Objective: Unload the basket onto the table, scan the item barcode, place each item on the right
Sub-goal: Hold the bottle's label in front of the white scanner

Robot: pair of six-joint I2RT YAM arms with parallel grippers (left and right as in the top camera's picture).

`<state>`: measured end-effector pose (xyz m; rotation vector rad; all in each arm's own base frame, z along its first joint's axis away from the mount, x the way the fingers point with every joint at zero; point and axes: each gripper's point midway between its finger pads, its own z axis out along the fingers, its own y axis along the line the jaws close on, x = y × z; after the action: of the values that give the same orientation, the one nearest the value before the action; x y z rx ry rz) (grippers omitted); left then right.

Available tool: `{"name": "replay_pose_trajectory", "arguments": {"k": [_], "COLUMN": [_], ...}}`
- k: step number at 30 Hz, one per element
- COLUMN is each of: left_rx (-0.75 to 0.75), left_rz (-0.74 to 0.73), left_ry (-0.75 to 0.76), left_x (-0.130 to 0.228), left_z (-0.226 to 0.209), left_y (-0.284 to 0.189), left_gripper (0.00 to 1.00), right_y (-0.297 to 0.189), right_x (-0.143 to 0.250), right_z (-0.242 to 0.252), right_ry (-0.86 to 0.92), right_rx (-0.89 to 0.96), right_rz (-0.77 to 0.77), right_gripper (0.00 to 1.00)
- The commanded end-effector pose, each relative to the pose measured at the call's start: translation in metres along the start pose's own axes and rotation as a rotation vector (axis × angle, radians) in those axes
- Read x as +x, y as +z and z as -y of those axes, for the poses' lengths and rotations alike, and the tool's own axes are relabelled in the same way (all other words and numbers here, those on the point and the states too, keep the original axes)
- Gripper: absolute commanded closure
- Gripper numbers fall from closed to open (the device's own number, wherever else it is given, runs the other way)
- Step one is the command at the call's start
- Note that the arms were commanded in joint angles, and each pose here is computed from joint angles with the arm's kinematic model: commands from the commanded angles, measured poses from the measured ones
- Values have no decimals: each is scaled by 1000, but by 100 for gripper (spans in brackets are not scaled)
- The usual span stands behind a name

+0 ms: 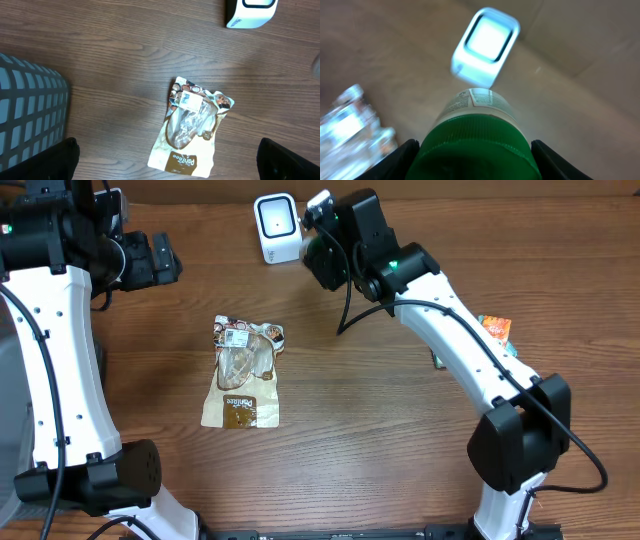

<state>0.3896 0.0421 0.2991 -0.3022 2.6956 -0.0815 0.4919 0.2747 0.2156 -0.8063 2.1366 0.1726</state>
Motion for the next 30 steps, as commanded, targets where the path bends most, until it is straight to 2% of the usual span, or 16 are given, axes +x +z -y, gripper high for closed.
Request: {"name": "replay_pose_trajectory", "arguments": {"k": [1, 4, 8, 13, 17, 25, 30], "left_rx": [3, 3, 3, 3, 3, 3, 3], "left_rz": [-7, -7, -7, -7, -7, -7, -7], "left_ry": [12, 12, 11, 12, 12, 11, 11], "left_x": [0, 0, 0, 0, 0, 0, 0], "left_z": [1, 1, 1, 1, 1, 1, 1], "left_y": [3, 3, 3, 3, 3, 3, 3], "left_gripper": [0, 0, 1, 0, 1, 0, 0], "right_y": [3, 18, 42, 67, 83, 108, 117], "right_x": [-25, -43, -61, -76, -79, -69, -67], "right_z": [17, 21, 28, 40, 39, 15, 6], "right_ry": [-157, -318, -474, -531, -526, -829, -892], "right_rx": [97, 140, 221, 349, 384, 432, 445], "right_rz": [85, 165, 262, 370, 440, 414, 423], "right_gripper": [57, 61, 59, 54, 47, 46, 47]}}
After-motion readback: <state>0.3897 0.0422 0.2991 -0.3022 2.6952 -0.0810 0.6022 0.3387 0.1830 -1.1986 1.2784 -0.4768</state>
